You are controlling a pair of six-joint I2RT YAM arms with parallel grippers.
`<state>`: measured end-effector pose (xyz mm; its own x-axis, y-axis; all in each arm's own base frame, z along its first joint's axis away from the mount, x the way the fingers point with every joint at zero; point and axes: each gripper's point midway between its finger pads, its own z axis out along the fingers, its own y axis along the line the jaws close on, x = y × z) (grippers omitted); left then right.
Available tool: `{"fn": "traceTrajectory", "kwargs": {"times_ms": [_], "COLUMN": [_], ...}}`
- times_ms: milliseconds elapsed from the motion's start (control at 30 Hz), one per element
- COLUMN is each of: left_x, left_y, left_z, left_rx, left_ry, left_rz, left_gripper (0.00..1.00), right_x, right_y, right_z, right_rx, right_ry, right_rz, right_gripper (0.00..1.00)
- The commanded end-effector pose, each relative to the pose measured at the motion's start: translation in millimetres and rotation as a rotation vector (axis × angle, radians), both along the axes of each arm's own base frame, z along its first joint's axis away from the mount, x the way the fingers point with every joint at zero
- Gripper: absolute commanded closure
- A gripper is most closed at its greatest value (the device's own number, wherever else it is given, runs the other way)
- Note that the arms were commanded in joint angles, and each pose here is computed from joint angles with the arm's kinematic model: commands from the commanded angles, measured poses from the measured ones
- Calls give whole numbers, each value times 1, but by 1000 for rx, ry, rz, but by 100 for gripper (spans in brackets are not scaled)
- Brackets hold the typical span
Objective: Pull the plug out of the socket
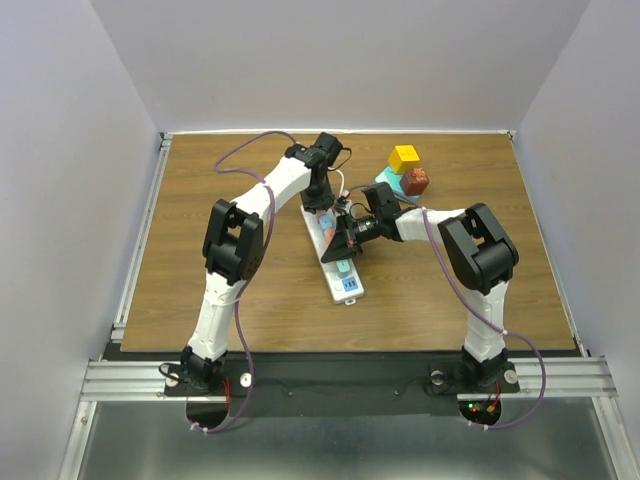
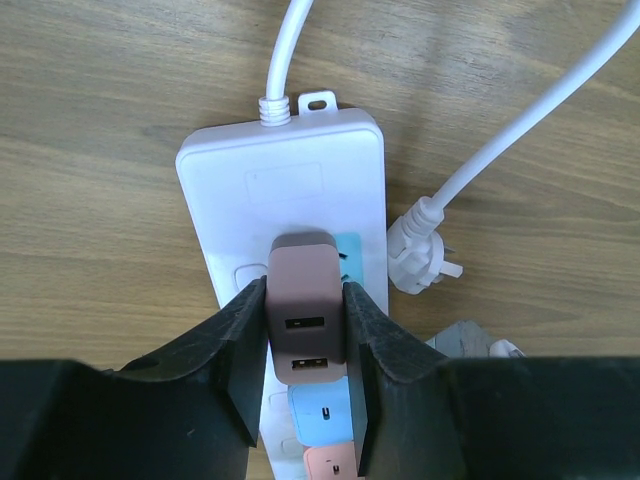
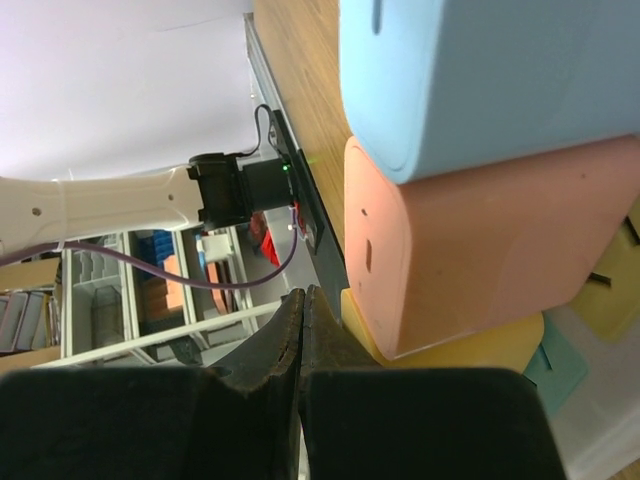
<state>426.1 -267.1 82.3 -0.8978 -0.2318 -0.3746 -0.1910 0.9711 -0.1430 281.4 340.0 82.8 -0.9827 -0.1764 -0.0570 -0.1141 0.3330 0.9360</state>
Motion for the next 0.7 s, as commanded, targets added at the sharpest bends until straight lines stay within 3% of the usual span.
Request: {"fn": "traceTrajectory", "kwargs": {"times_ms": [0,167,667], "left_x": [11,15,-1], "left_y": [-4,-9,-16], "left_z": [64,89,103], "left_rx": [-41,-81,-148], "left_ry": [-114,-141,-114], "left_rz": [-46,-50,-83], "left_gripper": [100,100,100], "right_x": [-10,-12,4], "right_y": [-24,-25,-18], "right_z": [-80,-85,-94], "right_rx": [-225,-228,-248], "right_ry": [102,108,115], "right_rz": [-85,-80,-109], "right_gripper": [100,99,100]}}
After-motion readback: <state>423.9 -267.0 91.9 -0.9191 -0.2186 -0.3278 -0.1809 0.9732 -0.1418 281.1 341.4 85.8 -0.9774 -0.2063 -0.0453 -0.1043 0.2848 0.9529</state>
